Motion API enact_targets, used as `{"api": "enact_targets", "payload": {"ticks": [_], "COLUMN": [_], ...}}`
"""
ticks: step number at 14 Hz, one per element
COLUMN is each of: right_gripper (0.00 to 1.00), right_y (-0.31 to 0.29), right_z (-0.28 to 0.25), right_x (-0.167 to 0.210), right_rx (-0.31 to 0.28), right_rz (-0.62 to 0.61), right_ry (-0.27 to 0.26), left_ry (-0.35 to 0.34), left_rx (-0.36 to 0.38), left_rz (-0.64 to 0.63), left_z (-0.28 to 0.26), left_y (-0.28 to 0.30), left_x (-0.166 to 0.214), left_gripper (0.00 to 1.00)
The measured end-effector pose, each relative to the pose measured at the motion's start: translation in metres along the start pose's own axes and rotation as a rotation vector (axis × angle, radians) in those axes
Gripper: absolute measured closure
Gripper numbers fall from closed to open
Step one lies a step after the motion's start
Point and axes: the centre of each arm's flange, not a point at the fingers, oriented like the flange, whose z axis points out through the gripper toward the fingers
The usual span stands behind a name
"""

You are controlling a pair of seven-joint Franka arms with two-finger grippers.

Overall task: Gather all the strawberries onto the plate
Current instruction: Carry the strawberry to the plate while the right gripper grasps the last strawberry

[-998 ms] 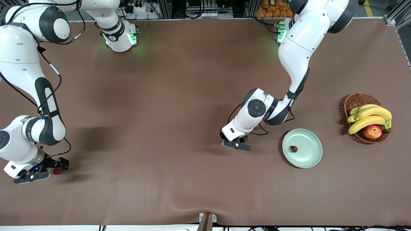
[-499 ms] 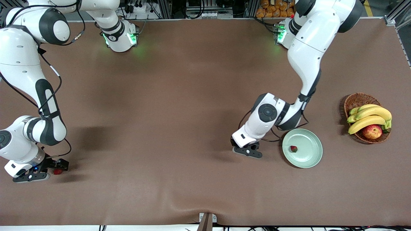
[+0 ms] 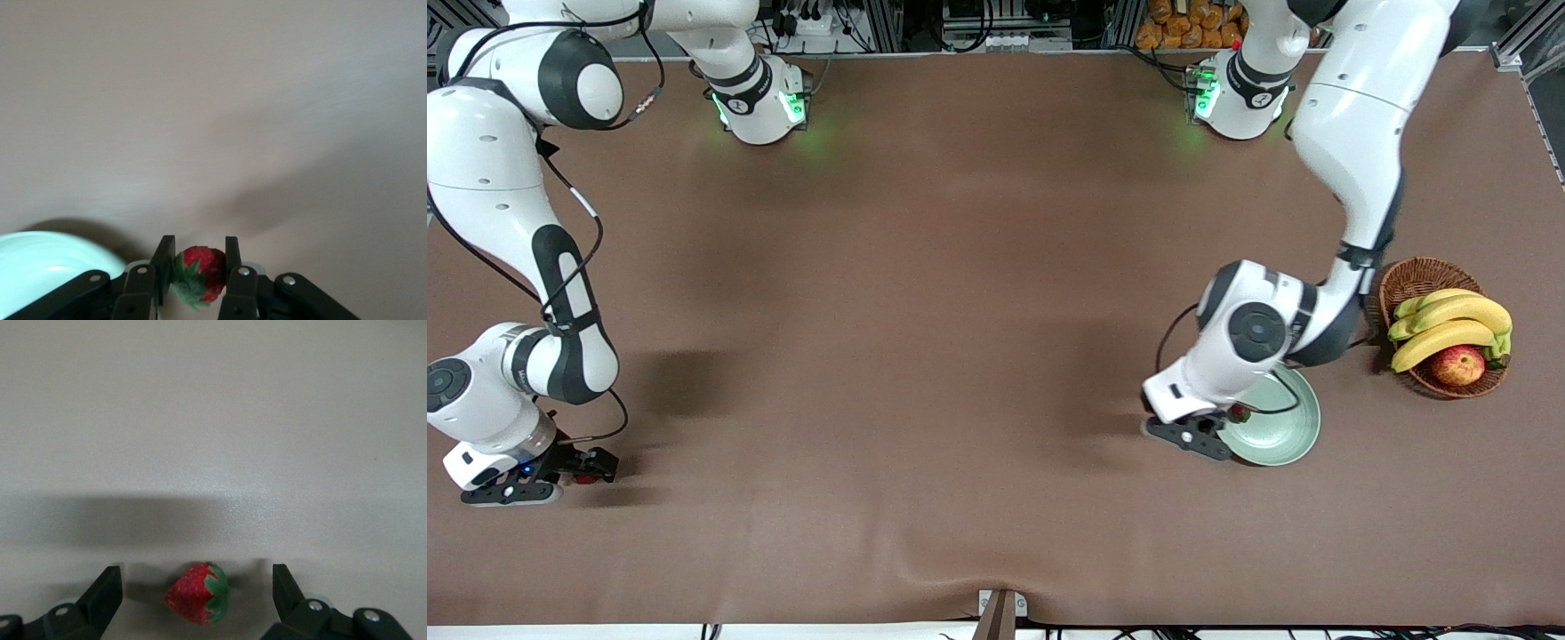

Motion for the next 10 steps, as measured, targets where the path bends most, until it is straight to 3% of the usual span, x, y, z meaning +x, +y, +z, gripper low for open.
{"api": "enact_targets", "payload": {"ticks": [5, 9, 10], "right_gripper": [0.0, 0.0, 0.04], "right_y": [0.006, 0.006, 0.005], "right_z": [-0.001, 0.0, 0.001], "right_x": [0.0, -0.002, -0.002], "right_rx": [0.001, 0.002, 0.005], "right_rz": [0.016, 0.018, 0.017], "right_ry": [0.004, 0.001, -0.002], "left_ry": [-0.009, -0.043, -0.048], "left_rx": [0.001, -0.019, -0.025], "left_rz": [0.089, 0.089, 0.091], "left_z": [0.0, 0.022, 0.027], "left_y": [-0.112, -0.133, -0.131], "left_x": [-0.034, -0.054, -0.054], "left_gripper": [0.65, 0.65, 0.6]}}
